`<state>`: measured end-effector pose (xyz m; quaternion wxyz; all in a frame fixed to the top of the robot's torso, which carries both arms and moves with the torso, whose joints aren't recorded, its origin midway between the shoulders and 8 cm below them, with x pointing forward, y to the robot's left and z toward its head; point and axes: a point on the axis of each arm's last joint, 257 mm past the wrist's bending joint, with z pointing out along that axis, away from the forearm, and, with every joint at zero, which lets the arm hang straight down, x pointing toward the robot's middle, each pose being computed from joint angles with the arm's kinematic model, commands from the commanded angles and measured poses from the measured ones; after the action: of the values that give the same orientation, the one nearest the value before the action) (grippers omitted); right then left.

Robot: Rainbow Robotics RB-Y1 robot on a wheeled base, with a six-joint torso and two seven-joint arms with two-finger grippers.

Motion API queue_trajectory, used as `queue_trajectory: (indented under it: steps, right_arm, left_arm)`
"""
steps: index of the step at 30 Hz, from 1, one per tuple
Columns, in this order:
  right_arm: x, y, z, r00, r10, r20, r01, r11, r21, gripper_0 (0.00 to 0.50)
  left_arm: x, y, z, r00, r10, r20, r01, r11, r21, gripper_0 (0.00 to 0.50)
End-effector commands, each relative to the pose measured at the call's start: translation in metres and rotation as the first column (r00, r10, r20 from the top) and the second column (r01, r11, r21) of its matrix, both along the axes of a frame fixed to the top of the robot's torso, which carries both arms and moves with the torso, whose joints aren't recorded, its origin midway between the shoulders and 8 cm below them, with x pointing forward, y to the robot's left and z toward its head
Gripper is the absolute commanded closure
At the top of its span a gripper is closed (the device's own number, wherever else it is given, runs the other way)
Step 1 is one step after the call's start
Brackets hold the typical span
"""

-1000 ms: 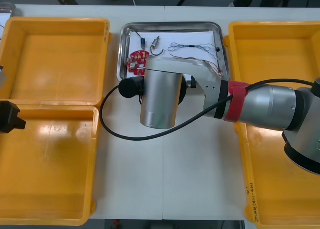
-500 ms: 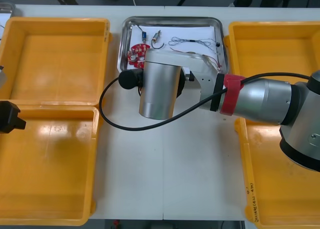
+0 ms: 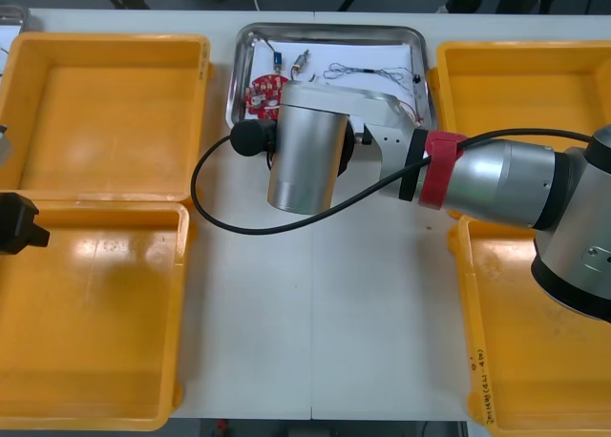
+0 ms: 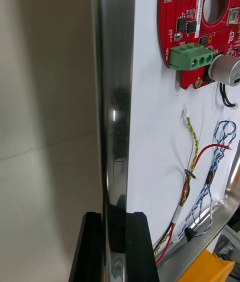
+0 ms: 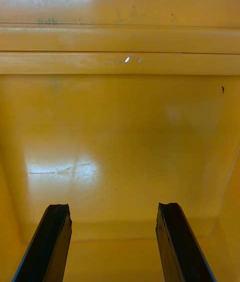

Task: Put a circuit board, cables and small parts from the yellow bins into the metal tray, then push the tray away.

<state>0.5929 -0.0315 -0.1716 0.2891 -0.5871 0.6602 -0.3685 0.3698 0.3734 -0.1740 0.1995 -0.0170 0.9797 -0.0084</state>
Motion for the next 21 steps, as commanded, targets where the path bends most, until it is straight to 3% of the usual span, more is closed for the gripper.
queue_trajectory:
  steps: [1, 14, 15, 18, 19, 20, 21]
  right_arm:
    - [0.0066, 0.031, 0.0331, 0.996, 0.072, 0.046, -0.072, 0.997, -0.002, 0.5]
    - [0.0146, 0.0355, 0.0345, 0.996, 0.078, 0.054, -0.077, 0.997, -0.004, 0.5]
    - [0.0148, 0.0356, 0.0345, 0.995, 0.078, 0.056, -0.078, 0.997, -0.007, 0.47]
    - [0.0145, 0.0377, 0.0356, 0.995, 0.081, 0.059, -0.081, 0.997, -0.007, 0.315]
    - [0.0141, 0.0386, 0.0353, 0.995, 0.083, 0.059, -0.083, 0.997, -0.007, 0.216]
    - [0.0135, 0.0402, 0.0356, 0.995, 0.085, 0.059, -0.085, 0.996, -0.005, 0.079]
    - [0.0135, 0.0392, 0.0342, 0.995, 0.084, 0.057, -0.083, 0.996, -0.006, 0.031]
  left_arm:
    - [-0.0036, 0.015, 0.0124, 1.0, -0.007, 0.016, 0.006, 0.999, 0.045, 0.0]
    - [-0.0036, 0.015, 0.0124, 1.0, -0.007, 0.016, 0.006, 0.999, 0.045, 0.0]
    - [-0.0036, 0.015, 0.0124, 1.0, -0.007, 0.016, 0.006, 0.999, 0.045, 0.0]
    - [-0.0036, 0.015, 0.0124, 1.0, -0.007, 0.016, 0.006, 0.999, 0.045, 0.0]
    - [-0.0036, 0.015, 0.0124, 1.0, -0.007, 0.016, 0.006, 0.999, 0.045, 0.0]
    - [-0.0036, 0.015, 0.0124, 1.0, -0.007, 0.016, 0.006, 0.999, 0.045, 0.0]
    - [-0.0036, 0.015, 0.0124, 1.0, -0.007, 0.016, 0.006, 0.999, 0.045, 0.0]
